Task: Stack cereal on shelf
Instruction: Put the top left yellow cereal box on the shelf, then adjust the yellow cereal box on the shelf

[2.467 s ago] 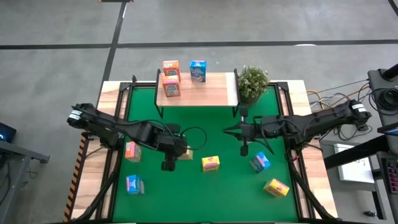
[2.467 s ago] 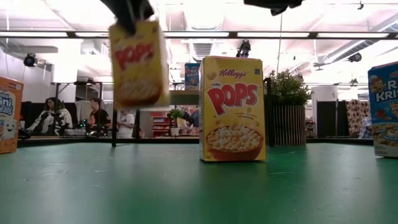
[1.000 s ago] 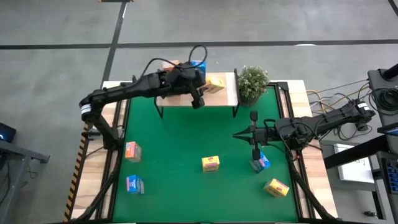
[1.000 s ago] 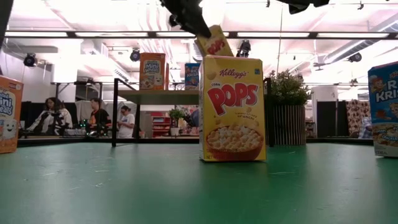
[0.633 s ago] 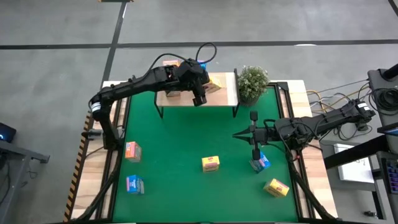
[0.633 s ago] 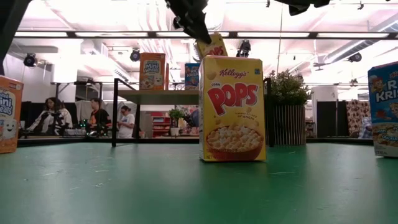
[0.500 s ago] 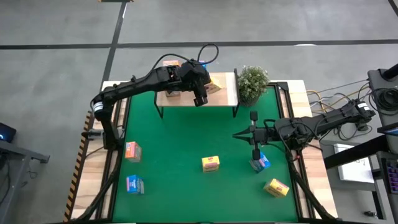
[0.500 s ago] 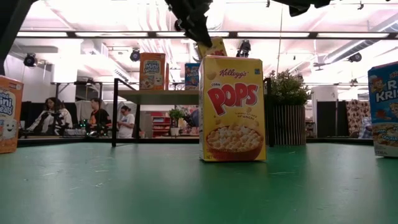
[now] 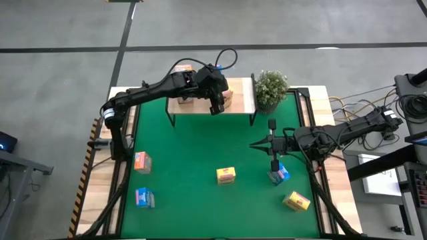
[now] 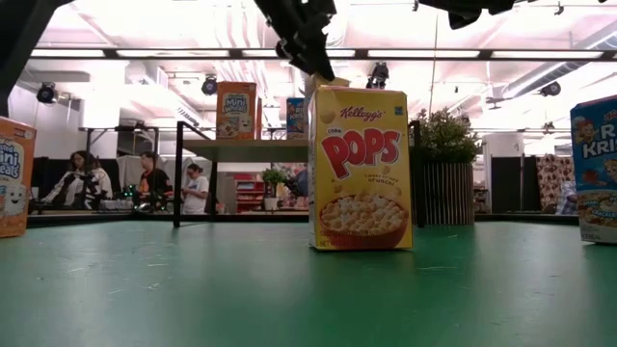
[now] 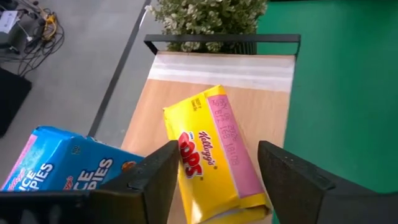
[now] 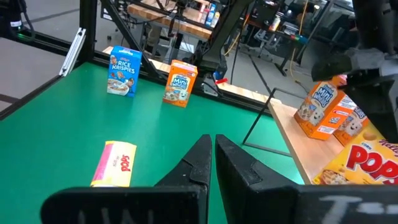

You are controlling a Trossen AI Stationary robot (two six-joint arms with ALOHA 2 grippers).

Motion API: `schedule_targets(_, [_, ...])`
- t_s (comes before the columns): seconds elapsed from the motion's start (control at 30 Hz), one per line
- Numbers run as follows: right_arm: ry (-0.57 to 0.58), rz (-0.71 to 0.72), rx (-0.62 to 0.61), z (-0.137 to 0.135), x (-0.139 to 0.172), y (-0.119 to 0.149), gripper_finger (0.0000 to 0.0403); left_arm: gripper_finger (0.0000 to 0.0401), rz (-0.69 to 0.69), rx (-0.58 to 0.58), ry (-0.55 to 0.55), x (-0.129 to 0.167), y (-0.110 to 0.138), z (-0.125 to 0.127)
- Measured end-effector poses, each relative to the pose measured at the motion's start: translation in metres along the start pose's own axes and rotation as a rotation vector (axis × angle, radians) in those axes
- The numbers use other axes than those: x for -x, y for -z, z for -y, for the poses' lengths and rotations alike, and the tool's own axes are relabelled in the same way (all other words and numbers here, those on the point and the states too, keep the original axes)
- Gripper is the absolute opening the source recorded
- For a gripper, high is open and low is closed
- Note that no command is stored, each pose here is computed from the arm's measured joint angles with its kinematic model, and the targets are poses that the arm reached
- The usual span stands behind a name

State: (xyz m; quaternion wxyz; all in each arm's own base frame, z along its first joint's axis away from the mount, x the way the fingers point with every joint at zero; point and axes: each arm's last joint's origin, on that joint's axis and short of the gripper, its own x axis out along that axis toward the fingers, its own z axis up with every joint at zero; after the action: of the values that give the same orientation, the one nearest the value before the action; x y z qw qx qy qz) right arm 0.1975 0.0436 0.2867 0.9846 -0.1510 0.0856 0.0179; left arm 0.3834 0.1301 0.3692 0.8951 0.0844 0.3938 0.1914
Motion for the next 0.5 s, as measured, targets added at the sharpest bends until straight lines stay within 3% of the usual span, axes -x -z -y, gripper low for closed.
schedule_targets(0.2, [0.0, 0.0, 0.0, 0.0, 0.0, 0.0, 0.0012, 0.0206, 0.006, -0.019, 0.0, 0.002, -0.002, -0.001])
schedule_targets(0.5, [0.001, 0.0, -0.025, 0.0, 0.0, 0.0, 0.0012, 0.0206, 0.026, -0.031, 0.001, 0.03, -0.015, -0.006])
